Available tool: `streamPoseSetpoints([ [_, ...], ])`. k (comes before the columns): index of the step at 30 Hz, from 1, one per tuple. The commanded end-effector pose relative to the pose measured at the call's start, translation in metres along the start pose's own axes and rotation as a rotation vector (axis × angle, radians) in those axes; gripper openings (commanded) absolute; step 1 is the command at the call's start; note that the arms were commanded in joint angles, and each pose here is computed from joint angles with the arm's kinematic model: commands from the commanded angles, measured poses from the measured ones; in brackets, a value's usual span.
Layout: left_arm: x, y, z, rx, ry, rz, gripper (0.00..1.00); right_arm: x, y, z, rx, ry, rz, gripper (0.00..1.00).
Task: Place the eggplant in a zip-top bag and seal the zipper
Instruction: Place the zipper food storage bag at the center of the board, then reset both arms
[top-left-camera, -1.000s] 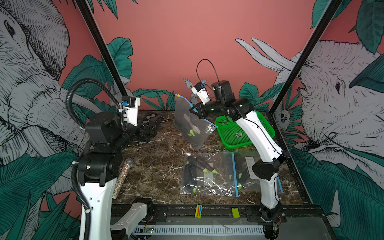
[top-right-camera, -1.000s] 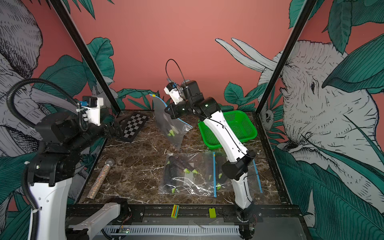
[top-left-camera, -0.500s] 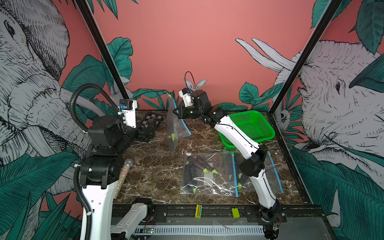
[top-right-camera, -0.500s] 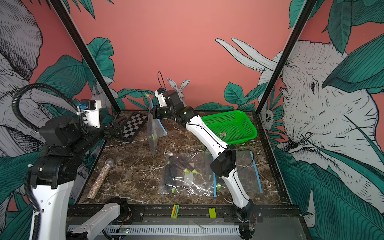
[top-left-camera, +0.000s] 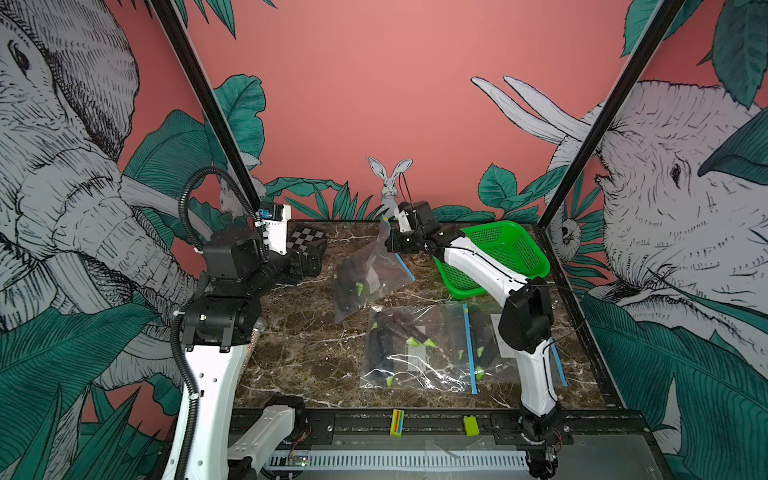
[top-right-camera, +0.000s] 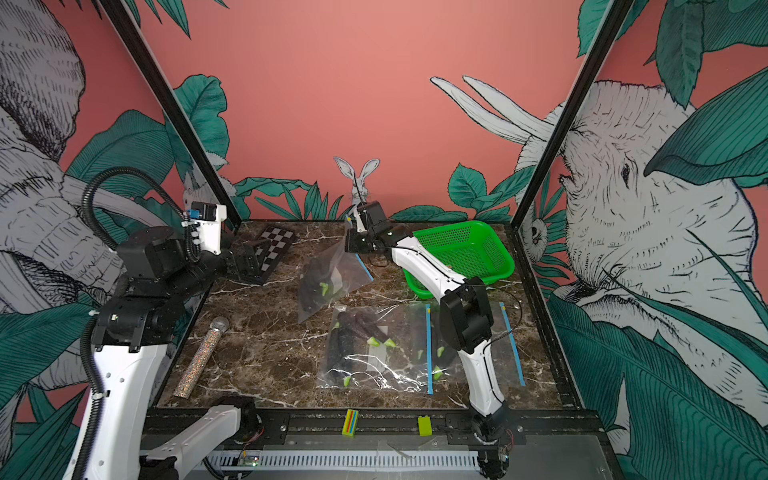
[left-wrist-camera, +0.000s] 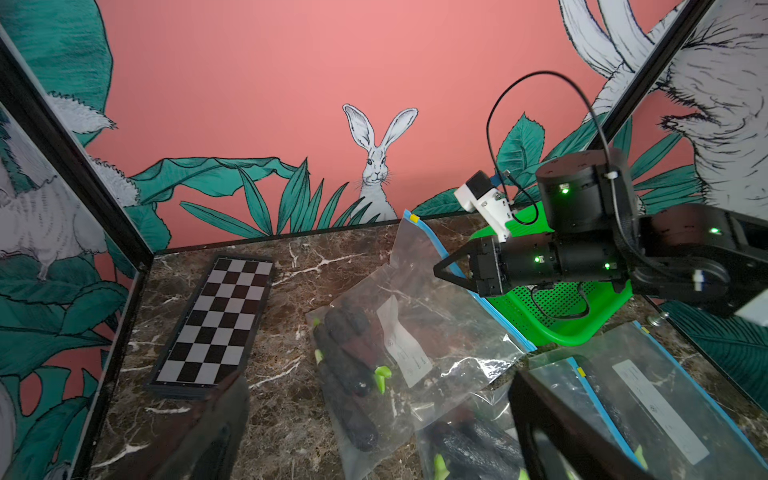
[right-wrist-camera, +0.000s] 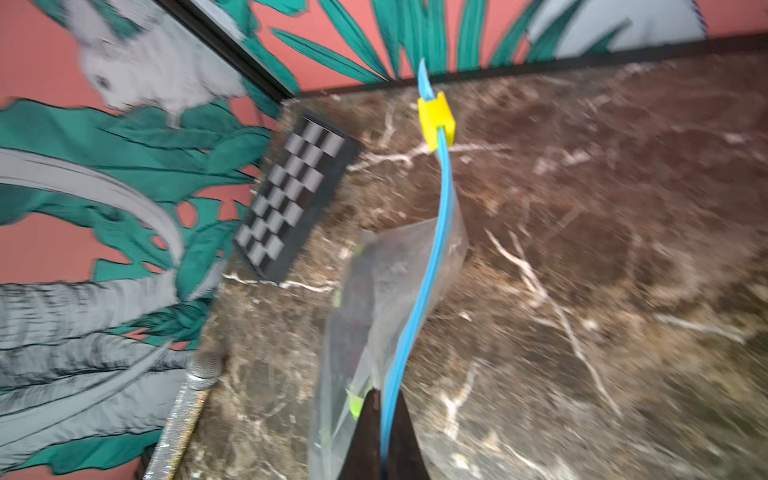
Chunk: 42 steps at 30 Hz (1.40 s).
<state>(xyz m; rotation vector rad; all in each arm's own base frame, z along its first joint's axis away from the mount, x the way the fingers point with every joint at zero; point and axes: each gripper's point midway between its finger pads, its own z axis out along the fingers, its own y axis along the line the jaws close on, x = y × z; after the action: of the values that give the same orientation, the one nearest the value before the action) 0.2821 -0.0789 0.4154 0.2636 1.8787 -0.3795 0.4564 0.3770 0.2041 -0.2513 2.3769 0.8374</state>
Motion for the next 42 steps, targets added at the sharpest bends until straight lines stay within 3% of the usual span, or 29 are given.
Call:
streamPoseSetpoints([
  [1, -0.005, -0.009, 0.001, 0.058, -0.039, -0.031, 0.99, -0.014, -0.007, -0.017, 0.008, -0.069, -0.018, 0.05],
  [3, 0.0, -0.009, 0.005, 0.069, -0.033, -0.048, 0.99, -0.007, -0.019, -0.016, 0.03, -0.055, -0.017, 0.15],
  [6, 0.013, -0.006, 0.013, 0.068, -0.02, -0.079, 0.99, -0.007, -0.032, -0.023, 0.064, -0.06, -0.022, 0.38],
  [8, 0.023, -0.004, 0.019, 0.069, -0.01, -0.099, 0.99, -0.013, -0.04, -0.035, 0.091, -0.079, -0.034, 0.46],
  [17, 0.063, 0.022, 0.051, -0.02, 0.021, -0.123, 0.99, -0.047, -0.066, -0.141, 0.223, -0.191, -0.149, 0.58],
  [22, 0.077, 0.047, 0.056, -0.144, -0.061, -0.106, 0.99, -0.043, -0.095, -0.212, 0.331, -0.273, -0.177, 0.67],
  [23, 0.08, 0.054, 0.056, -0.178, -0.067, -0.101, 0.99, -0.04, -0.105, -0.225, 0.36, -0.285, -0.175, 0.78],
  [24, 0.083, 0.061, 0.057, -0.216, -0.07, -0.104, 0.99, -0.036, -0.113, -0.234, 0.386, -0.294, -0.173, 0.98],
  [30, 0.103, 0.086, 0.068, -0.332, -0.084, -0.03, 0.99, 0.017, -0.19, -0.253, 0.533, -0.328, -0.077, 0.98],
  [36, 0.142, 0.12, 0.072, -0.507, -0.212, 0.05, 0.99, 0.062, -0.258, -0.261, 0.769, -0.479, -0.084, 0.98],
  [42, 0.182, 0.136, 0.088, -0.563, -0.127, 0.092, 0.99, 0.087, -0.296, -0.263, 0.95, -0.509, -0.154, 0.98],
])
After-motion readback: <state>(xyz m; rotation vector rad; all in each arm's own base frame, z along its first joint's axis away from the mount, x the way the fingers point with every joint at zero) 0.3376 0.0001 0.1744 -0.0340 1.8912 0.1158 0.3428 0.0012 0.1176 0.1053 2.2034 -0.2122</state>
